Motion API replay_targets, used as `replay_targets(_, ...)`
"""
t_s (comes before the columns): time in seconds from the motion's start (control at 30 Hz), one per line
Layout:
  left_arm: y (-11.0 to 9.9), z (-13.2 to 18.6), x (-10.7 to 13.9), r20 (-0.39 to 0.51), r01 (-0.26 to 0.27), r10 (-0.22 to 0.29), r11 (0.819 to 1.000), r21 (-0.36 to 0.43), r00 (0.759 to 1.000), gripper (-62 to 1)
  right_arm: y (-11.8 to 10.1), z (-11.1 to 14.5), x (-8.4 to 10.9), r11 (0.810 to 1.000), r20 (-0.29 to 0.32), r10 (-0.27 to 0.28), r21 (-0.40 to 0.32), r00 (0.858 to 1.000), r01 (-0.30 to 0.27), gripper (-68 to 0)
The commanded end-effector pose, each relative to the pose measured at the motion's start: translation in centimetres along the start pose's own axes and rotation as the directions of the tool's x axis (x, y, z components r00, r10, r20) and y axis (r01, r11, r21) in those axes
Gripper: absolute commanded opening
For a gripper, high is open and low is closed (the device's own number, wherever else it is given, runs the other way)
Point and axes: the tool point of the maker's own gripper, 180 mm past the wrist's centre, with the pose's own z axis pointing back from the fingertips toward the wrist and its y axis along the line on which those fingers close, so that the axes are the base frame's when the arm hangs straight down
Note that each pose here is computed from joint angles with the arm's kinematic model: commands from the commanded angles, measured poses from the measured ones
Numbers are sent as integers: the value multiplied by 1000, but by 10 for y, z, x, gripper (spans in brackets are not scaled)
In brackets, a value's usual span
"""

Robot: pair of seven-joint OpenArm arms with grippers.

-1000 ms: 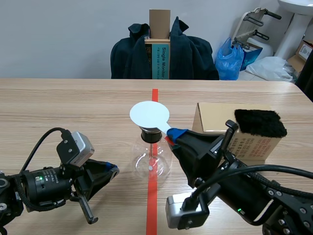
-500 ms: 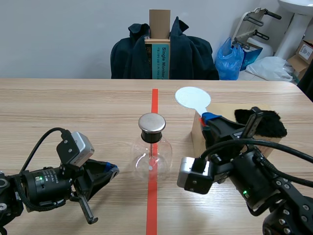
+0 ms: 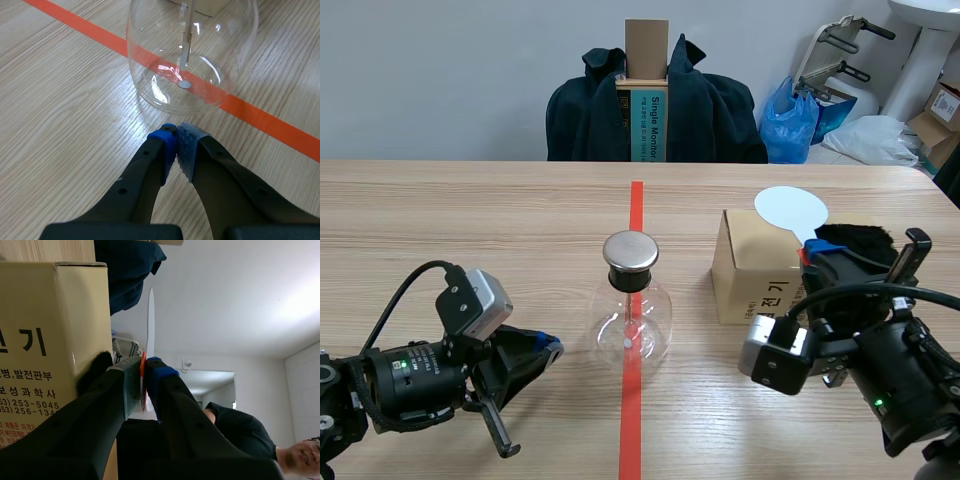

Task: Do the electroscope experiment.

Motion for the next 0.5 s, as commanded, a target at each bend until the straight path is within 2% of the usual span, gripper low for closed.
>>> replay_targets(0.0,3,-3,14,46,-1,0,1000,7,999,-581,-2,-3,-7,1000,-19,6,-16,1000,-6,-667)
replay_targets(0.23,1,-2,12,45,-5,5,1000,6,999,-581,25,-9,-3,999,-10,-2,46,1000,2,-667)
replay_targets(0.47,-1,2,8,39,-16,15,1000,6,999,-581,26,-19,2,999,-1,-37,37,999,37,-666)
